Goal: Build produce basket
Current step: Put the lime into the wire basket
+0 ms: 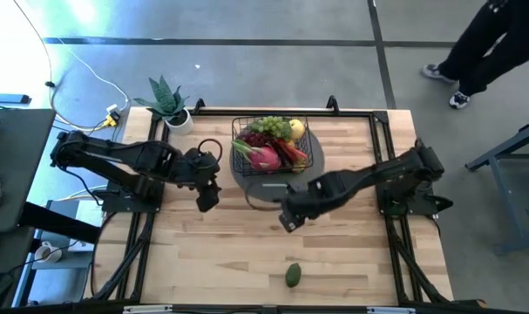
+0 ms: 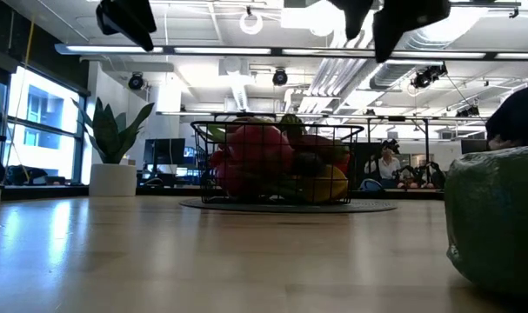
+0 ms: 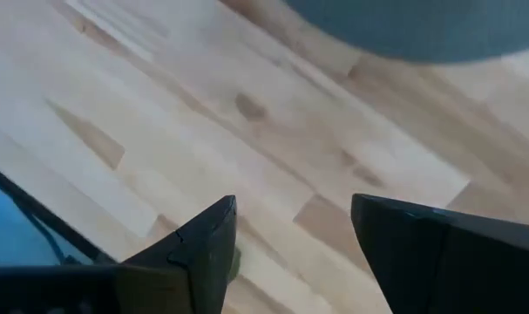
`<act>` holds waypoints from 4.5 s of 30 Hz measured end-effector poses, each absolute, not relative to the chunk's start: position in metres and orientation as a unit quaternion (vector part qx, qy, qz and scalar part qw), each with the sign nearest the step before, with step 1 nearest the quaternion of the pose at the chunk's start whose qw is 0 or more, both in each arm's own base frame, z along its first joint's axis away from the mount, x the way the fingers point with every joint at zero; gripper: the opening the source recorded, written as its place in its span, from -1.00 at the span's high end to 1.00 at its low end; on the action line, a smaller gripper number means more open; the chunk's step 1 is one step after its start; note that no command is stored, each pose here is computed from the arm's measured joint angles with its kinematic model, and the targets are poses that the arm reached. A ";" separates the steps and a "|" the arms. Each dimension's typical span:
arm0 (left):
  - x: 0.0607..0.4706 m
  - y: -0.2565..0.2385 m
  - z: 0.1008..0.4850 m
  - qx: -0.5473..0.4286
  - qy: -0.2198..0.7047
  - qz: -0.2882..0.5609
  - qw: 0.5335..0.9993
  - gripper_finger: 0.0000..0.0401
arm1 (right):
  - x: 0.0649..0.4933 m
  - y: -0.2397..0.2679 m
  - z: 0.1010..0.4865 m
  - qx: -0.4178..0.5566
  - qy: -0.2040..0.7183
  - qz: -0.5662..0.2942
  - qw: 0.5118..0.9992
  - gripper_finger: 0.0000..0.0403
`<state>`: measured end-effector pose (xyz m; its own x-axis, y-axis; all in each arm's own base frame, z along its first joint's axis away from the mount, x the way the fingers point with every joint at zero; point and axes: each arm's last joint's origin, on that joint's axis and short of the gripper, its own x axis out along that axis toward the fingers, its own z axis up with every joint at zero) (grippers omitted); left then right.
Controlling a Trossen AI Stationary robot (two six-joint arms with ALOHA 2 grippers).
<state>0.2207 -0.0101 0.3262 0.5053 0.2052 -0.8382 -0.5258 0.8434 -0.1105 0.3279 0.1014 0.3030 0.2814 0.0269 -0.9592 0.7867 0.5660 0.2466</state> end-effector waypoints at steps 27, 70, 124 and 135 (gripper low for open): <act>0.215 -0.051 0.326 -0.227 0.449 0.177 0.846 0.02 | 0.297 0.176 0.304 0.398 0.531 -0.253 0.704 -0.15; 0.205 -0.077 0.325 -0.200 0.471 0.122 0.850 0.02 | 0.337 0.254 0.191 0.583 0.470 -0.393 0.534 -0.32; 0.210 -0.064 0.353 -0.067 0.431 0.092 0.895 0.02 | 0.383 0.112 0.255 0.454 0.358 -0.376 0.724 0.20; 0.219 -0.013 0.369 -0.066 0.407 0.167 0.896 0.02 | 0.355 0.006 0.314 0.332 0.359 -0.402 0.774 0.20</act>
